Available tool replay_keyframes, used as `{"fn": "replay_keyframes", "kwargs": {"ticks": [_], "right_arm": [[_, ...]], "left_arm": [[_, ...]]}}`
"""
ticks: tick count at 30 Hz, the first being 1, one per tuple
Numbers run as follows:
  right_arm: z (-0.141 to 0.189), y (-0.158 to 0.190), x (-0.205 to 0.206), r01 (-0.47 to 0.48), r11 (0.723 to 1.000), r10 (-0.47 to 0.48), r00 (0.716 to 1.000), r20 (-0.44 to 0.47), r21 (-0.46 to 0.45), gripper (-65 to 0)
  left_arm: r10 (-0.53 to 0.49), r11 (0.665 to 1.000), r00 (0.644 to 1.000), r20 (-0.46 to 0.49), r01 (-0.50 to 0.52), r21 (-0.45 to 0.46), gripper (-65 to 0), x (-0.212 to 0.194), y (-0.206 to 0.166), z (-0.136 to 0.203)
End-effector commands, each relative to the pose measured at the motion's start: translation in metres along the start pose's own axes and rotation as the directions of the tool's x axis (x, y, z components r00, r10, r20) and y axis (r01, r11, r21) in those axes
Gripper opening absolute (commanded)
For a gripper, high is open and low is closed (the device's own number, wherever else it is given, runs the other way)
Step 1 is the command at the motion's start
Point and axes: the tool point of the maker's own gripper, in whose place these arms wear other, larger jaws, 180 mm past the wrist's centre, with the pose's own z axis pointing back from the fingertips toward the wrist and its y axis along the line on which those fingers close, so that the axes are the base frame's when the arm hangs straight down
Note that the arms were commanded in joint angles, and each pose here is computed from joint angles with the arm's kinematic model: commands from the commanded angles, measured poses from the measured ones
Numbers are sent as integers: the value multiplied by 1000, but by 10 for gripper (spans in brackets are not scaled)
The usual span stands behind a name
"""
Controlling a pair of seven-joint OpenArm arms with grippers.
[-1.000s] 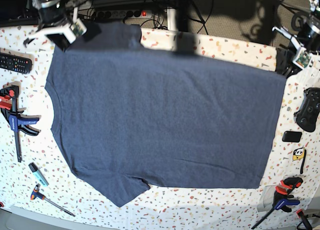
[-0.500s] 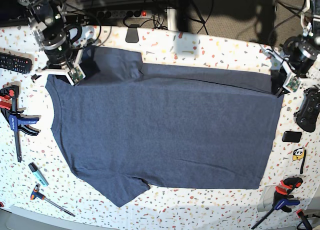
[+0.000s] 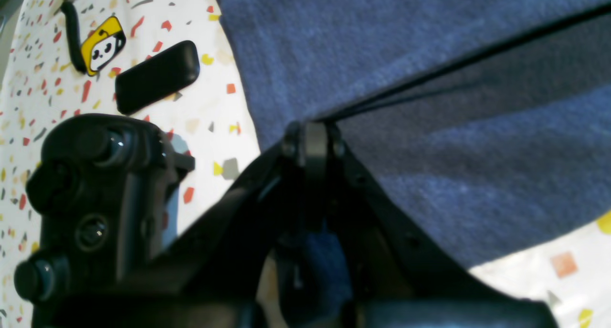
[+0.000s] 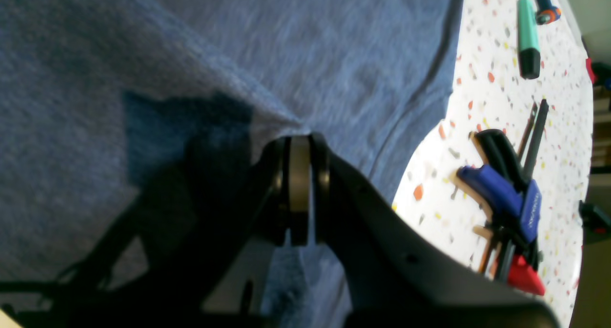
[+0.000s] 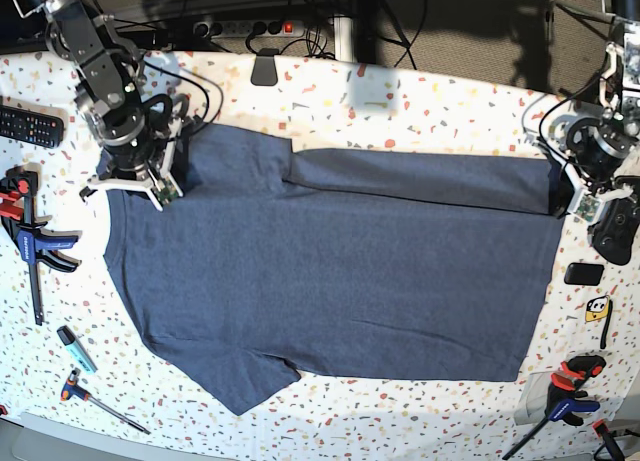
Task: Fold the T-shirt properly
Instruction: 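Press the folded strip down with both grippers and release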
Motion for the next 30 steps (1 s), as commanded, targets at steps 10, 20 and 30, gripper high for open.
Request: {"fn": "replay_keyframes", "kwargs": {"ticks": [10,20,30], "right_arm": [[-2,-14,18,-18,999,20,998,59,-36,-650],[-6,-19,31,-16,1000,18,996,90,-25,-650],[-7,-40,39,32,994,-20,994,108,-103,-393]], "left_arm": [[-24,999,995,100,19,43,-650,30,17,-3],[-48,998,994,100,44,49,-650,34,18,-6],[-50,998,994,101,44,52,-417,34,19,-6]]}}
